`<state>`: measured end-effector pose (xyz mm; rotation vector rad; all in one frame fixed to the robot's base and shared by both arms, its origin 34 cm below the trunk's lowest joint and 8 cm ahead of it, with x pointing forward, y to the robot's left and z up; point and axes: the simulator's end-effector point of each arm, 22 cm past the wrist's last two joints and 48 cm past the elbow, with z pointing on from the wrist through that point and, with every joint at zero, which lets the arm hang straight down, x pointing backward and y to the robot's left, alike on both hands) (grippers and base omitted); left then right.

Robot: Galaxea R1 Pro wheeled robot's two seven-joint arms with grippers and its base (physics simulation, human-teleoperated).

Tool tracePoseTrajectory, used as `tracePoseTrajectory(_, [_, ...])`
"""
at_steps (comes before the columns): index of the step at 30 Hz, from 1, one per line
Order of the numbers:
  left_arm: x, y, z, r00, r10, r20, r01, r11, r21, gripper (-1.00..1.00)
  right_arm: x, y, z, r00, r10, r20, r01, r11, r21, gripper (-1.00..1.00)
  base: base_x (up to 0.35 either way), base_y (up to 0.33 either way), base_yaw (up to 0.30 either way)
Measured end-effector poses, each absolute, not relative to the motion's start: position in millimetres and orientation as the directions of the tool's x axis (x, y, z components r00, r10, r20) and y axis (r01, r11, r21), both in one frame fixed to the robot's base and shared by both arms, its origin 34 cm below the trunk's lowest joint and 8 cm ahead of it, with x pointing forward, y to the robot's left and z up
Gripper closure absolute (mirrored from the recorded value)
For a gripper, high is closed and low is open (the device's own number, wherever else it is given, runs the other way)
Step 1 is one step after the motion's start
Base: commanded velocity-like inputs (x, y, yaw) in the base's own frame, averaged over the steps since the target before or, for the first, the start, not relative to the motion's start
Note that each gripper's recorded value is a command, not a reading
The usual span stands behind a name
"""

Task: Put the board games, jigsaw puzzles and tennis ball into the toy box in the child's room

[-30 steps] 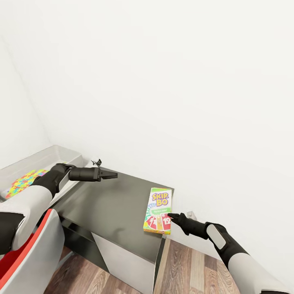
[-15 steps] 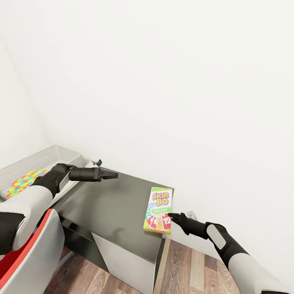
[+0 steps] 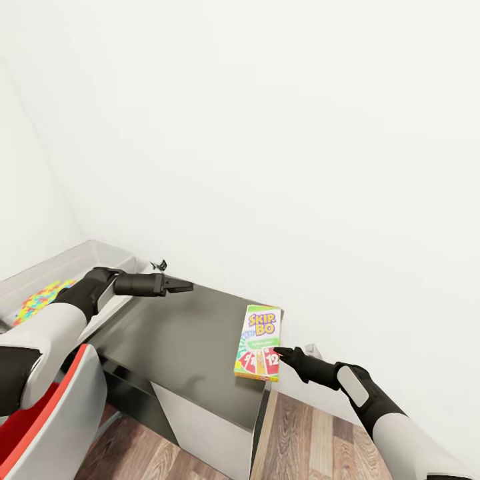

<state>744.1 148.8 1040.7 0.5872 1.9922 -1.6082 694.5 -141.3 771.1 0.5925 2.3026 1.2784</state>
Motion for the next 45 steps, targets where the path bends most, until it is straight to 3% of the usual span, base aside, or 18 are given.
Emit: tracePoseTrajectory(45, [734.6, 144.8, 1100.3, -0.807, 0.002, -0.59, 0.579, 0.198, -0.791, -1.0, 684.3, -118.9, 838.9, -0.823, 0.553, -0.131, 0.148, 0.431, 0.89, 1.0, -0.053, 0.0, 0.0])
